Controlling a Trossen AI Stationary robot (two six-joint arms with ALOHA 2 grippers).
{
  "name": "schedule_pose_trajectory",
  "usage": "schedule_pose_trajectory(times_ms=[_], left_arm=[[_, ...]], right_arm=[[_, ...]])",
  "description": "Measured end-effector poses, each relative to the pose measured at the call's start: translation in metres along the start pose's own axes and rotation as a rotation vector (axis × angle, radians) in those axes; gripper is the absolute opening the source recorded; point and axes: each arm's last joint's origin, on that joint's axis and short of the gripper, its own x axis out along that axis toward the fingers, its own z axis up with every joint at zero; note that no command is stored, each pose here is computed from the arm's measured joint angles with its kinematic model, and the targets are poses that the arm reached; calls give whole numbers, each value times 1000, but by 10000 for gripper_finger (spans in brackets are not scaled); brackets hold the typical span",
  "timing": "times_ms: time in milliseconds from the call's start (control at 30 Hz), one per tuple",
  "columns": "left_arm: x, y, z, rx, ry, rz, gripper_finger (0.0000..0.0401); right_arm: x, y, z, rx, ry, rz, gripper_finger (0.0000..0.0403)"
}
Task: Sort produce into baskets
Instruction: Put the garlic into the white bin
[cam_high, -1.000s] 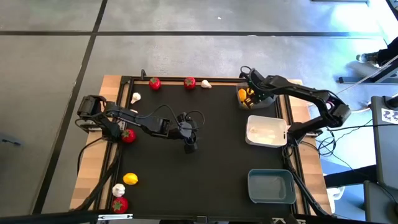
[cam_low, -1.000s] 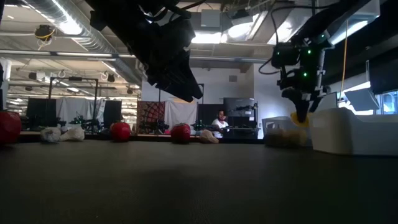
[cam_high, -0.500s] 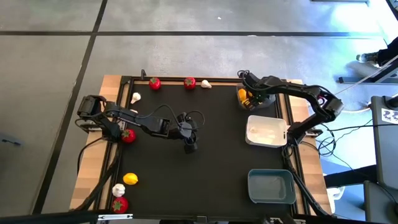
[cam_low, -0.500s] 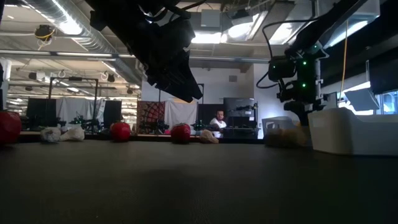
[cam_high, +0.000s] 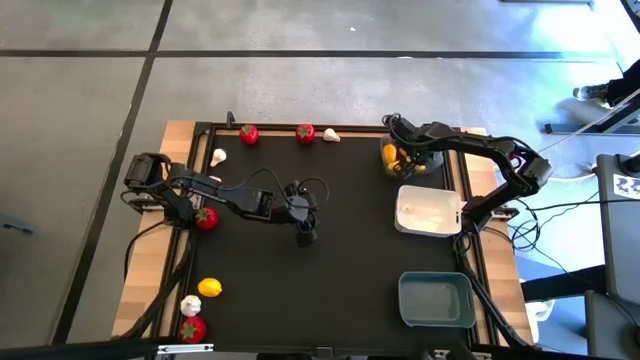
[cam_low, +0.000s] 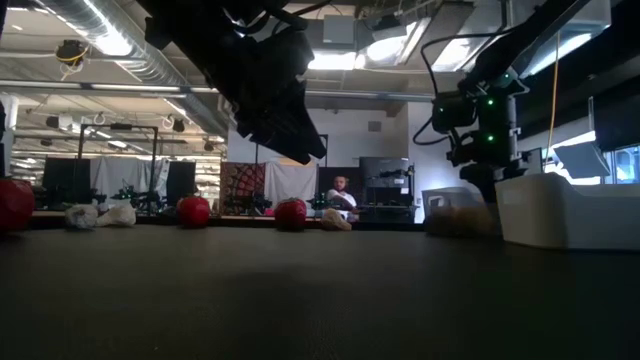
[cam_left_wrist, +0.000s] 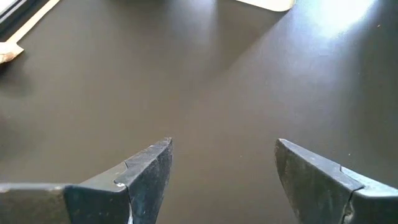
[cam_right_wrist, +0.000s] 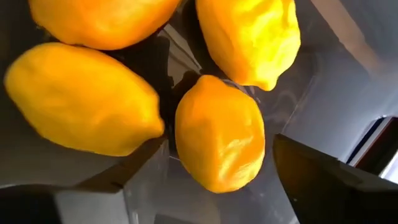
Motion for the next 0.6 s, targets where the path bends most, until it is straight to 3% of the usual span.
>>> schedule_pose_trajectory(times_ms=[400,600], left_arm=[[0,0,0,6,-2,0,276],[0,0,2,11,-17,-4,276]], right_arm=[[-31,-10,-10,18,-112,11,288],[-56,-14,-19,36,-220,127,287]])
